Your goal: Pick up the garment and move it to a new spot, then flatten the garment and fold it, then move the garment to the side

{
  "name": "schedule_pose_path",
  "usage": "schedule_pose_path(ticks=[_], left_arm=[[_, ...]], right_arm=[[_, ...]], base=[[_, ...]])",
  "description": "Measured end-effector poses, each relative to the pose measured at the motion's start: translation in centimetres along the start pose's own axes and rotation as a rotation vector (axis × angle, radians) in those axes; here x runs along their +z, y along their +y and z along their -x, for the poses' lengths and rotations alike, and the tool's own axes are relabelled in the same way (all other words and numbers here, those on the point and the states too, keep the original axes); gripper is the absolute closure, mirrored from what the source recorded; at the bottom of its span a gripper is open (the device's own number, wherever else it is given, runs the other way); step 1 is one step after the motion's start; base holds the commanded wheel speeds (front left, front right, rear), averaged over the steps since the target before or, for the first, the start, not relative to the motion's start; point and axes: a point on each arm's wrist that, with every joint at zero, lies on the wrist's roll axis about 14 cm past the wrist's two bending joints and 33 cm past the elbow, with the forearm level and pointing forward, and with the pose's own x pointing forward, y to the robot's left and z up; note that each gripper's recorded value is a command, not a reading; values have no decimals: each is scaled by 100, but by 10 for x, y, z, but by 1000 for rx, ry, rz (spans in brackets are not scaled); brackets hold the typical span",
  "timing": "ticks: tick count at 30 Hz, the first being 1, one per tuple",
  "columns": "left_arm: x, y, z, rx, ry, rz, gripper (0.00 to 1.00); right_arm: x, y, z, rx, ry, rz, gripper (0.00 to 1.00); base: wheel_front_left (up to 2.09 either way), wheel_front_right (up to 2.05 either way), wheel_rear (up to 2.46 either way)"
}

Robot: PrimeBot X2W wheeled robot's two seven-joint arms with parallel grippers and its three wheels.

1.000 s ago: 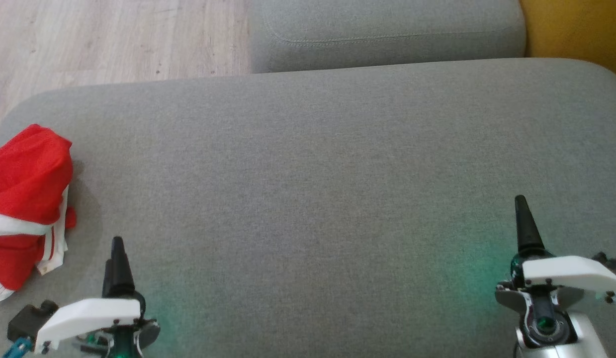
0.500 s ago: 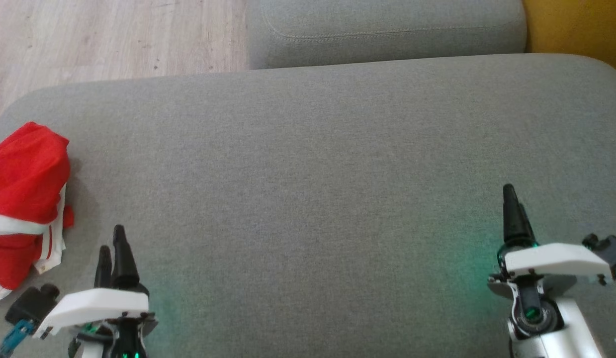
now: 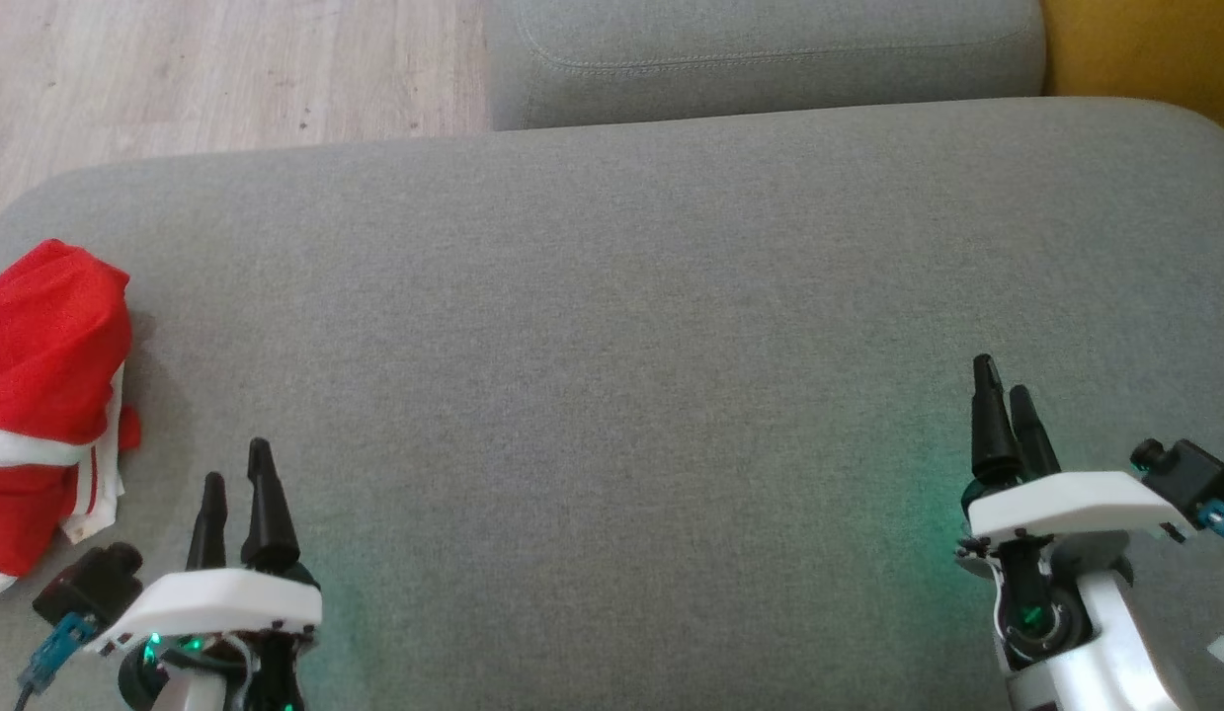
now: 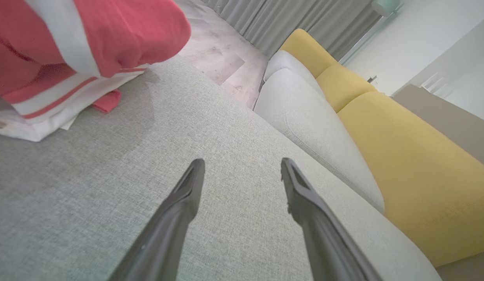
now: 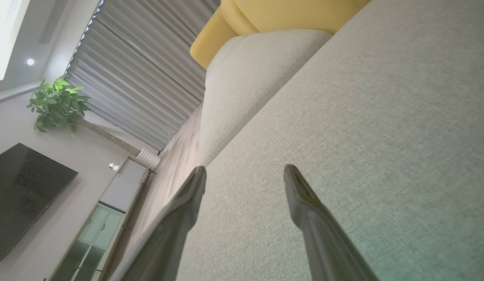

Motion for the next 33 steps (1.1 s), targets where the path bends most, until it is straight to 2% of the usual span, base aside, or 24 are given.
schedule_pose_path(ticks=[15, 33], left_arm=[[-5, 3, -1, 0, 7, -166, 0], [-14, 6, -3, -19, 23, -390, 0]], right_arm=[[-10, -2, -3, 3, 25, 164, 0], [-18, 10, -14, 58, 40, 373, 0]], base=[[0, 0, 0], [0, 0, 0]])
